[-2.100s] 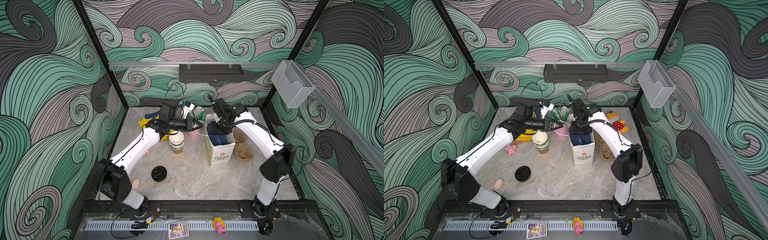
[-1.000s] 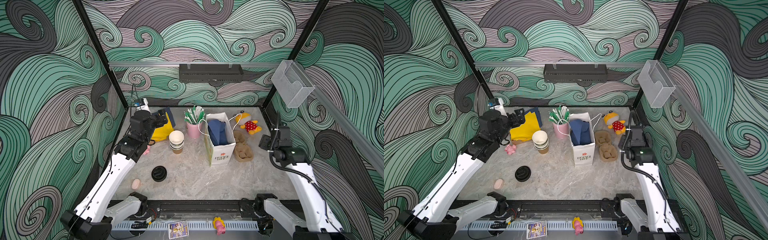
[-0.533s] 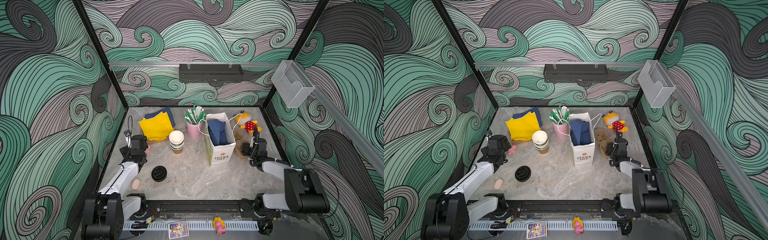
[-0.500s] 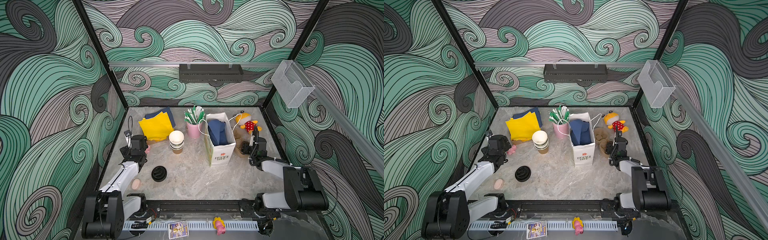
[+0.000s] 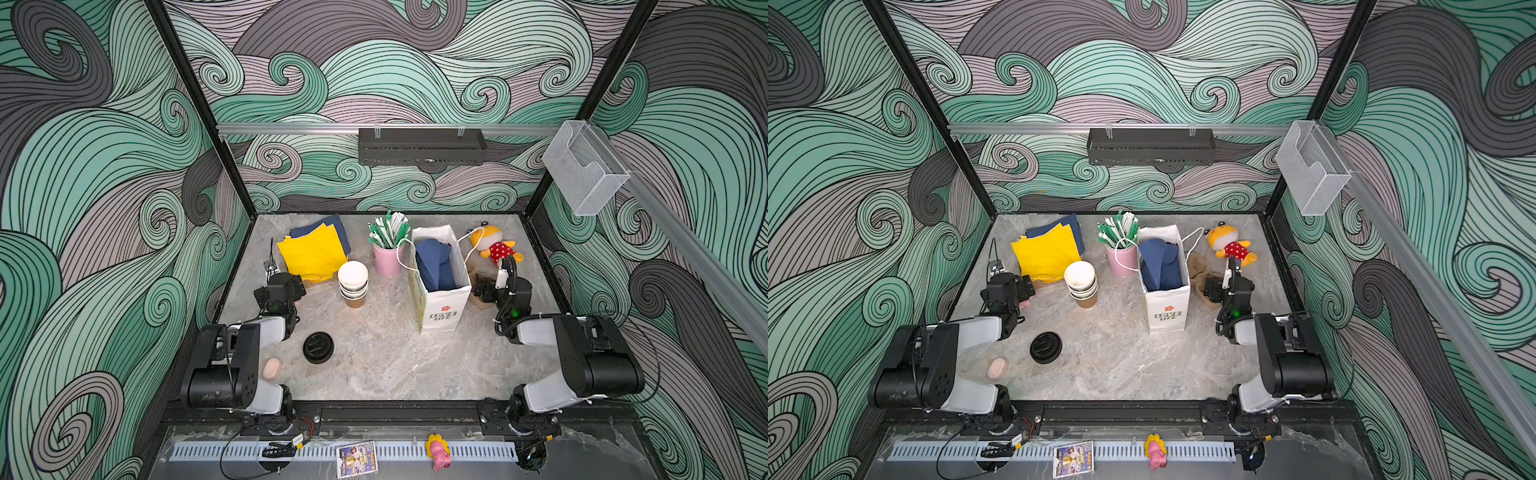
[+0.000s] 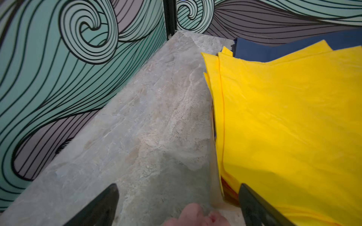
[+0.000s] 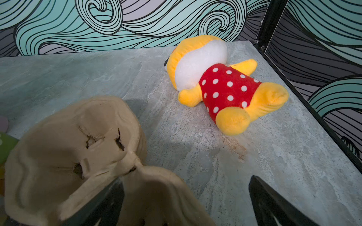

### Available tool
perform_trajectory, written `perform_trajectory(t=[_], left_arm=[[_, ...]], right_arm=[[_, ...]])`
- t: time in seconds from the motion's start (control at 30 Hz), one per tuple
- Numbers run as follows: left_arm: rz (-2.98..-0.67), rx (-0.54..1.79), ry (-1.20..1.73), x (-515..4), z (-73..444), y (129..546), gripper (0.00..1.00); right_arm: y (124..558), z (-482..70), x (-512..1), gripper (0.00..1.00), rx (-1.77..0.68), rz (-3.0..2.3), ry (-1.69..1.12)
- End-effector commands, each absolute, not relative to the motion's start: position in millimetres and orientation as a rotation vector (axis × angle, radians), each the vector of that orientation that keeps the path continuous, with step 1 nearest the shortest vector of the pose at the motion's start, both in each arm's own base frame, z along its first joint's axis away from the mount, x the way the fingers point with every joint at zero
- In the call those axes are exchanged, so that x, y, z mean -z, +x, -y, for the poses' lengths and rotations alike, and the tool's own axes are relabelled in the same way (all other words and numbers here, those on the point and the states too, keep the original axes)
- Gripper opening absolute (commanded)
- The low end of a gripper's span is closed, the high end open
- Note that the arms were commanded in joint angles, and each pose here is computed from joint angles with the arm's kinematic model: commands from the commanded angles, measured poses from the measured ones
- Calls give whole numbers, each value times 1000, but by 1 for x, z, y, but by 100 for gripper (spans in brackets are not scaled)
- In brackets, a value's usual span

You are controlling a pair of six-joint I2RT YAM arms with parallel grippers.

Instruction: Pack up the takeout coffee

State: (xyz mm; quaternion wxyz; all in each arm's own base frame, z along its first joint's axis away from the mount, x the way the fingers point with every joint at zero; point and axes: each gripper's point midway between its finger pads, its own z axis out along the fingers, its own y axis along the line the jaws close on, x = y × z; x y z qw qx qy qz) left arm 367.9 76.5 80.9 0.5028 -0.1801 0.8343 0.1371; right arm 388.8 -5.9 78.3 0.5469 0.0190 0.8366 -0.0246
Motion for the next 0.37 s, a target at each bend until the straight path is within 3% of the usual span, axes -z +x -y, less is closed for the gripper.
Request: perform_trajectory(t=[0.0,0.33], left_arm=[[-1914,-267,-339,-92,-67,388,98],[-2004,-251,-328,-86,-61,388,99]], right_arm=[[396,7,-93,99,101,-1937,28],[397,7,-92,99,94,-1940,24]])
